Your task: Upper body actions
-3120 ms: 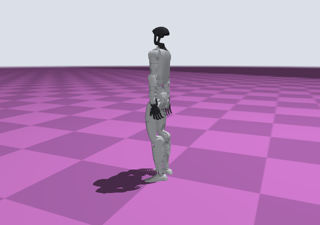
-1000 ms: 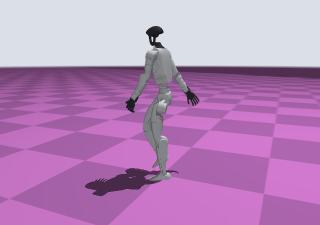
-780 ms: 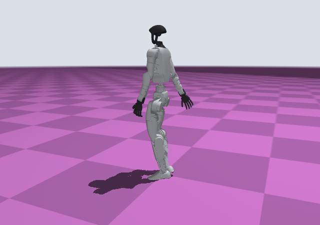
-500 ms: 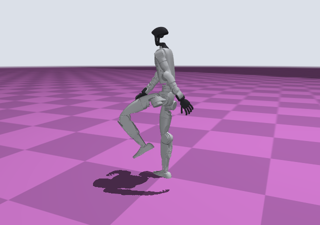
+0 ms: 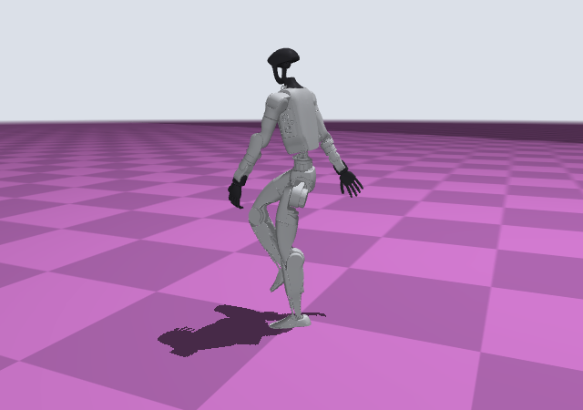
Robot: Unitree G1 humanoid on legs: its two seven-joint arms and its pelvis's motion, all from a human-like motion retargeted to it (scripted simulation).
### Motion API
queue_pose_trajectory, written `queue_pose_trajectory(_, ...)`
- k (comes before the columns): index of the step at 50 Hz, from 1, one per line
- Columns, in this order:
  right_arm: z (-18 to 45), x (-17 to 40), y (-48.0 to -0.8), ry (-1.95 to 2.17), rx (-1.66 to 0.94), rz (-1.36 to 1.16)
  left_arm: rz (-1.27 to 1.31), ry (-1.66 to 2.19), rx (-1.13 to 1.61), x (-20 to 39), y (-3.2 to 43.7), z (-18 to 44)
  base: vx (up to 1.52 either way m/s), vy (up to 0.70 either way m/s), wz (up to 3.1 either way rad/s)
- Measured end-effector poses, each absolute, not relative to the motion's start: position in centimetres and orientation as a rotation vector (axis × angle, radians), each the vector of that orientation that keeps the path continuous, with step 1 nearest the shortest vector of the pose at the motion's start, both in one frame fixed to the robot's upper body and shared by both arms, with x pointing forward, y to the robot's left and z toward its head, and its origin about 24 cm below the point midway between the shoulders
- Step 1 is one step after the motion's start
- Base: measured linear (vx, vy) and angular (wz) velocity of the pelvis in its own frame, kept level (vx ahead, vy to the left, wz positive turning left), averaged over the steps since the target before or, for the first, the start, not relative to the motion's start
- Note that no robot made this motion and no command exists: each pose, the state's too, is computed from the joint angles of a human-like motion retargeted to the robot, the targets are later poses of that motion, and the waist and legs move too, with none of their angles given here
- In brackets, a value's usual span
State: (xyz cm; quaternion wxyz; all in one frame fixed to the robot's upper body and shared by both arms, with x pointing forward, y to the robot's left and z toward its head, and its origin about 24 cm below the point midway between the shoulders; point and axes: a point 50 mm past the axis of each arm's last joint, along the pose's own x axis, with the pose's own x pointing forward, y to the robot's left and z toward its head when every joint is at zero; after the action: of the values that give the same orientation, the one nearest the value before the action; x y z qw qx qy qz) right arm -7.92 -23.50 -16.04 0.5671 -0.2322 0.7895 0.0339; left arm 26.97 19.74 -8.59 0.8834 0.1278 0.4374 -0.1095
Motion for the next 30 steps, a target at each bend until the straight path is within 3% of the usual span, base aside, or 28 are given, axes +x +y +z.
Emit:
queue_pose_trajectory(3, -14.6, -12.5, -24.0, 1.994, -0.606, 0.047, -0.216, 0.693, 0.310, 30.2, 17.9, -5.9, 0.09, -0.07, 0.32)
queue_pose_trajectory(7, -13.2, -17.1, -22.5, 2.076, -0.450, -0.062, -0.203, 0.539, 0.336, 31.6, 16.1, -4.4, 0.30, -0.11, 0.04)
queue_pose_trajectory(13, -14.7, -14.4, -21.3, 2.007, -0.376, -0.007, -0.197, 0.759, 0.235, 25.4, 16.0, -10.0, 0.11, -0.09, -0.61)
queue_pose_trajectory(18, -17.3, -4.2, -20.4, 1.725, -0.497, 0.173, 0.024, 1.263, 0.060, 10.5, 18.2, -16.9, 0.13, -0.05, -0.23)
queue_pose_trajectory(22, -16.3, 13.2, -15.9, 1.200, -0.509, 0.375, 0.201, 1.663, -0.092, 0.3, 20.6, -17.5, -0.42, -0.23, -0.83)
queue_pose_trajectory(26, -7.2, 28.7, -11.0, 0.568, -0.566, 0.473, 0.333, 1.886, -0.295, -8.2, 21.2, -16.2, -0.47, -0.21, -1.07)
queue_pose_trajectory(30, 2.0, 35.0, -8.1, 0.125, -0.536, 0.488, 0.432, 1.999, -0.393, -14.9, 20.9, -14.3, 0.00, -0.02, -0.99)
